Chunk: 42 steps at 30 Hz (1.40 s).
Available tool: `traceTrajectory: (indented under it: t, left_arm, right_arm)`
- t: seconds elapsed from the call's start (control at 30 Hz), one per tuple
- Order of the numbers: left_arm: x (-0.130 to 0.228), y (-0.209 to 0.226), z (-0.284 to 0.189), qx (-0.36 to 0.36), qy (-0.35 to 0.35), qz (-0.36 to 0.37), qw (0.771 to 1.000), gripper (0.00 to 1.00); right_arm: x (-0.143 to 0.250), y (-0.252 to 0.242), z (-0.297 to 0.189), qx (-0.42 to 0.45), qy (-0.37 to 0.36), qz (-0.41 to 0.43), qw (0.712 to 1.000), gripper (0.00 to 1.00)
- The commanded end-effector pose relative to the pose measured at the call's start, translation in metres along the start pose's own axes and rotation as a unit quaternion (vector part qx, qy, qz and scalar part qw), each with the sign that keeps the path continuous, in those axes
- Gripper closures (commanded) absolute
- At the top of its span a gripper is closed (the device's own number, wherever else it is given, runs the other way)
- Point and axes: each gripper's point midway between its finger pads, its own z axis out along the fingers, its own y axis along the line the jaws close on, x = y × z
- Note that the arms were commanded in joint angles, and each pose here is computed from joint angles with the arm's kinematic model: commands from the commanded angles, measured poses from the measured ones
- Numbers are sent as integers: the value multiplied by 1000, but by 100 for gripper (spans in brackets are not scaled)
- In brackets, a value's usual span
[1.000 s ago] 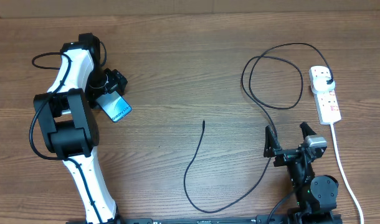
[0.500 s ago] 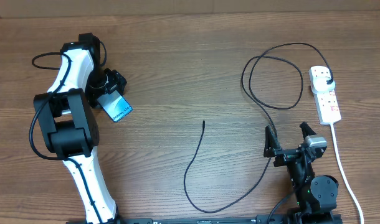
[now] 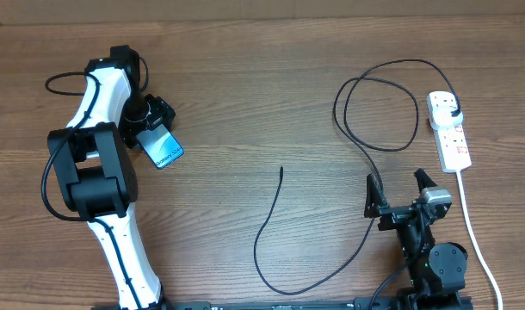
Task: Plug charger to phone and switch on socket
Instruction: 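Close the left gripper on the phone's sides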
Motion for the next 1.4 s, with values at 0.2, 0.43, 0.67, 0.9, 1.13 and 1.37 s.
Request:
traceTrajectory:
  t: [0.2, 0.43, 0.67, 0.9, 1.13, 1.37]
  left_arm:
    - [12, 0, 14, -9, 20, -1, 1000, 12]
    - [12, 0, 14, -9, 20, -1, 1000, 14]
    - [13, 1, 14, -10, 23, -1, 1000, 11]
    - [18, 4, 14, -18, 32, -1, 999, 7]
    - [21, 0, 14, -18, 32, 5, 999, 7]
    - [25, -10, 15, -16, 24, 18, 999, 6]
  right_arm:
    - [2, -1, 0, 2, -2, -2, 1000, 0]
    - [2, -1, 0, 2, -2, -2, 1000, 0]
    - [2, -1, 0, 2, -2, -2, 1000, 0]
    - [2, -1, 0, 2, -2, -2, 1000, 0]
    - [2, -1, 0, 2, -2, -2, 1000, 0]
    - [2, -1, 0, 2, -2, -2, 1000, 0]
